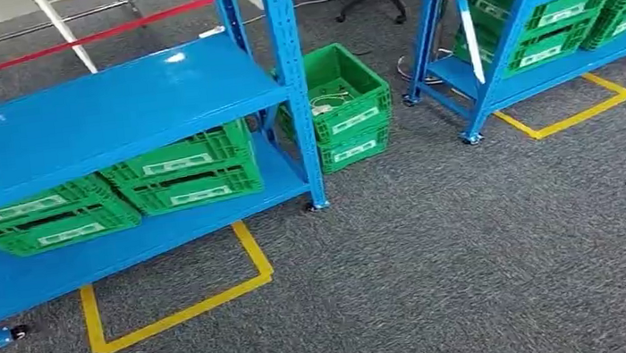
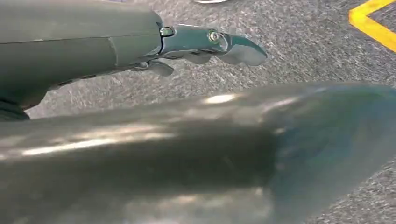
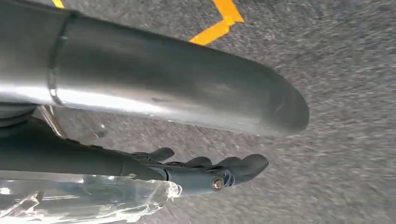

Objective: Take the parts from the cabinet and place them on the table.

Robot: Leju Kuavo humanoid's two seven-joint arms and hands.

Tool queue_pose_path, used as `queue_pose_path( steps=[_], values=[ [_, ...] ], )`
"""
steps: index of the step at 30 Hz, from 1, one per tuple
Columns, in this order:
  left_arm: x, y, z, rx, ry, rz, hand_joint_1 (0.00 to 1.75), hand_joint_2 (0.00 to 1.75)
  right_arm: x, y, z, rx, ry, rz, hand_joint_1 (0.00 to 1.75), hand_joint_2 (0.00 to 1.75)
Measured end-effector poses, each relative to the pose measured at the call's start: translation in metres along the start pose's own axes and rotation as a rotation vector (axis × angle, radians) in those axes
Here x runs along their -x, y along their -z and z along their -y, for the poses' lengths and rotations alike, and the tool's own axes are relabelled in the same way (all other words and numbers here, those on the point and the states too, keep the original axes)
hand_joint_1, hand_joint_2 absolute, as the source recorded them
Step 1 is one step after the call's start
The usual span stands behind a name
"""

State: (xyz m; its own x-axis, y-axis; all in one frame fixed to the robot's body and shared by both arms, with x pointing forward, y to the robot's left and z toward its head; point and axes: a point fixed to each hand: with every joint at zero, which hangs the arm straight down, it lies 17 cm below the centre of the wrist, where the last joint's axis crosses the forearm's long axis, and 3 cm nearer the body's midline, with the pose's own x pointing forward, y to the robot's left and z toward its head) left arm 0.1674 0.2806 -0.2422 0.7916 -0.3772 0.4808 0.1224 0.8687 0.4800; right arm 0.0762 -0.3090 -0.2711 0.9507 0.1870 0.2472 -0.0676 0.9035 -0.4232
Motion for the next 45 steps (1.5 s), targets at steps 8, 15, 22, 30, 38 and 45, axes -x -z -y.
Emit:
queue_pose_path(
  steps=[8, 15, 22, 30, 38, 45],
  values=[
    [0.000, 0.000, 0.000, 0.000, 0.003, 0.003, 0.00, 0.00, -0.001, 0.000, 0.000, 0.000, -0.004, 0.000, 0.00, 0.00],
    [0.002, 0.000, 0.000, 0.002, 0.008, 0.001, 0.00, 0.00, 0.000, 0.000, -0.001, -0.003, -0.007, -0.002, 0.00, 0.00],
    [0.004, 0.000, -0.001, 0.001, 0.008, -0.004, 0.00, 0.00, 0.000, 0.000, 0.000, -0.003, -0.005, 0.001, 0.00, 0.00],
    [0.005, 0.000, 0.001, 0.009, 0.001, -0.027, 0.00, 0.00, 0.004, 0.001, 0.001, 0.001, 0.015, -0.035, 0.00, 0.00],
    [0.006, 0.000, 0.000, 0.006, -0.004, -0.030, 0.00, 0.00, 0.006, 0.000, 0.001, 0.001, 0.021, -0.041, 0.00, 0.00],
    [0.006, 0.001, -0.001, 0.005, -0.007, -0.033, 0.00, 0.00, 0.005, 0.000, -0.001, -0.010, 0.023, -0.036, 0.00, 0.00]
  ],
)
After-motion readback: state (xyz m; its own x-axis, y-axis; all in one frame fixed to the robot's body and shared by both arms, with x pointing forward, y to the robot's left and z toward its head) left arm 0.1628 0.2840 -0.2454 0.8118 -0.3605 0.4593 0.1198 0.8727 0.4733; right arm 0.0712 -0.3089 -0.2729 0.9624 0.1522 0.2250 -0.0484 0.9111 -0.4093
